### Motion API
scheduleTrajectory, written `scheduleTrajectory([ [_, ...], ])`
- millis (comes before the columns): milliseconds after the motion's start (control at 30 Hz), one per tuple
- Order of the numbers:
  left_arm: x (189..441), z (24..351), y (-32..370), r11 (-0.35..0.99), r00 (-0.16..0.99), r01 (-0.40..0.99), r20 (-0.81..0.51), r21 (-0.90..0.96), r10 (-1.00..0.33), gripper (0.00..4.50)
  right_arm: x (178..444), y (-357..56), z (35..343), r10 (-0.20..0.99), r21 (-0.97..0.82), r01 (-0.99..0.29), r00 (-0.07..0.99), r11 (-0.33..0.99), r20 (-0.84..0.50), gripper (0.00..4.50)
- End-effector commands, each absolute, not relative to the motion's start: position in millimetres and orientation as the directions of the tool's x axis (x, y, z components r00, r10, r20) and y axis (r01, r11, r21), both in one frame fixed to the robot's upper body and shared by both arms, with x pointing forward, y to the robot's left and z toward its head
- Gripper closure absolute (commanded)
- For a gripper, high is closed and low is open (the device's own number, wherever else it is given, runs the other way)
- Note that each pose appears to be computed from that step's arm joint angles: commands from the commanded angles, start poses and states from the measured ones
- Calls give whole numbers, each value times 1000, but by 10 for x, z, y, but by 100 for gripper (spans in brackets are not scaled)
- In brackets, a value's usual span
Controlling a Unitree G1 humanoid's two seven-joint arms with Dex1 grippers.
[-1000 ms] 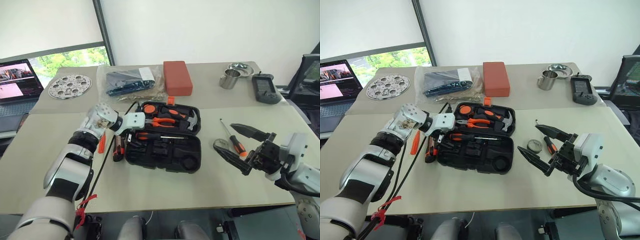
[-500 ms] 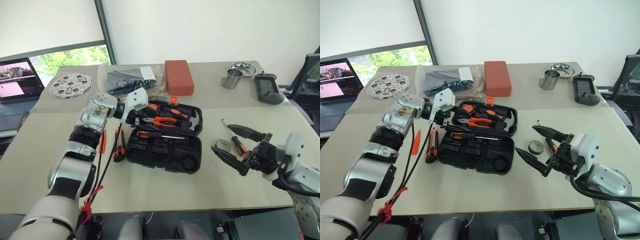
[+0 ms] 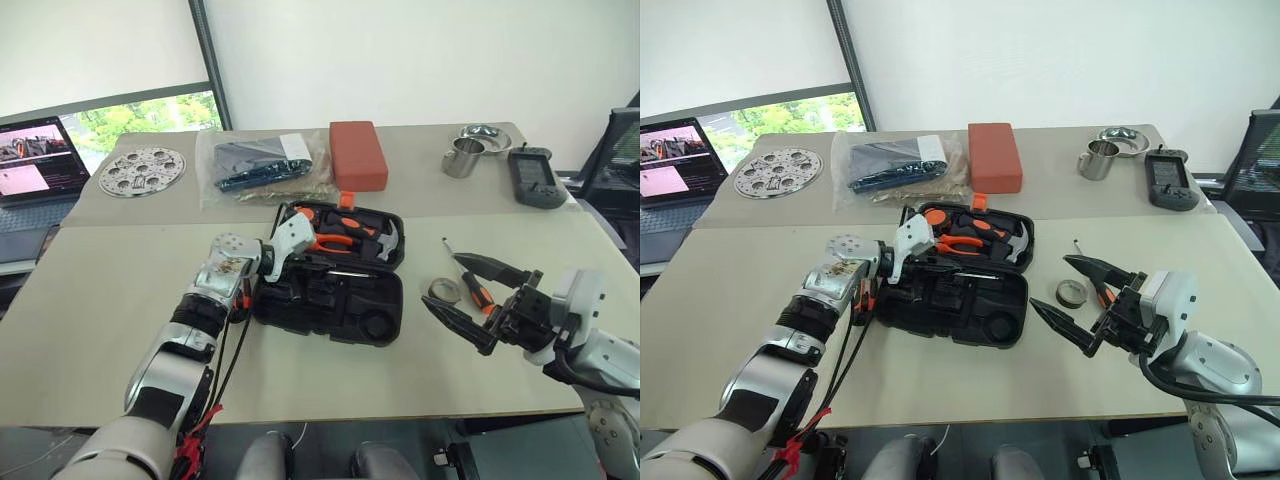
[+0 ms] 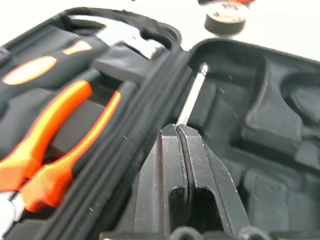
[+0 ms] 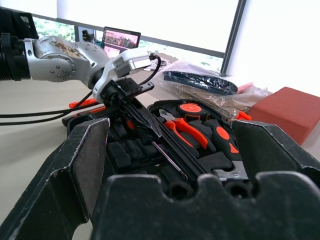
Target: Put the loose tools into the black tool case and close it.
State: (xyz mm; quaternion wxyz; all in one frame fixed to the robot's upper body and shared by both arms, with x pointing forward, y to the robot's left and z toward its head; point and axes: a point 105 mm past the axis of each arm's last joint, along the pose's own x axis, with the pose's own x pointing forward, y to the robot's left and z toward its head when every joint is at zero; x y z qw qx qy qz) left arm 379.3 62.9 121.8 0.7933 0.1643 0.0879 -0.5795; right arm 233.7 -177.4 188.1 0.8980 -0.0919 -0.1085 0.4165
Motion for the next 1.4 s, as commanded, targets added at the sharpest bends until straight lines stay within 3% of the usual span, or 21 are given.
scheduleTrajectory([
  [33,3843,1362,712,301,352,932,-300,204,-887,445,2298,-1757,1998,775,-302,-717,612,628,158,0],
  [667,3856,760,898,277,361,932,-556,233,-748,445,2291,-1752,1991,777,-302,-720,611,625,151,0],
  [1000,3754,612,737,259,329,944,-571,202,-752,445,2294,-1786,1927,778,-308,-724,619,617,103,0],
  [1133,3816,776,719,314,373,928,-503,202,-779,445,2307,-1803,1932,773,-307,-719,626,623,102,0],
  [1300,3789,1328,675,336,362,932,-286,135,-887,445,2440,-1949,1877,703,-335,-650,709,682,56,0],
  [1400,3571,1641,716,248,264,963,-180,108,-947,383,2623,-2150,1857,585,-332,-543,810,771,34,0],
])
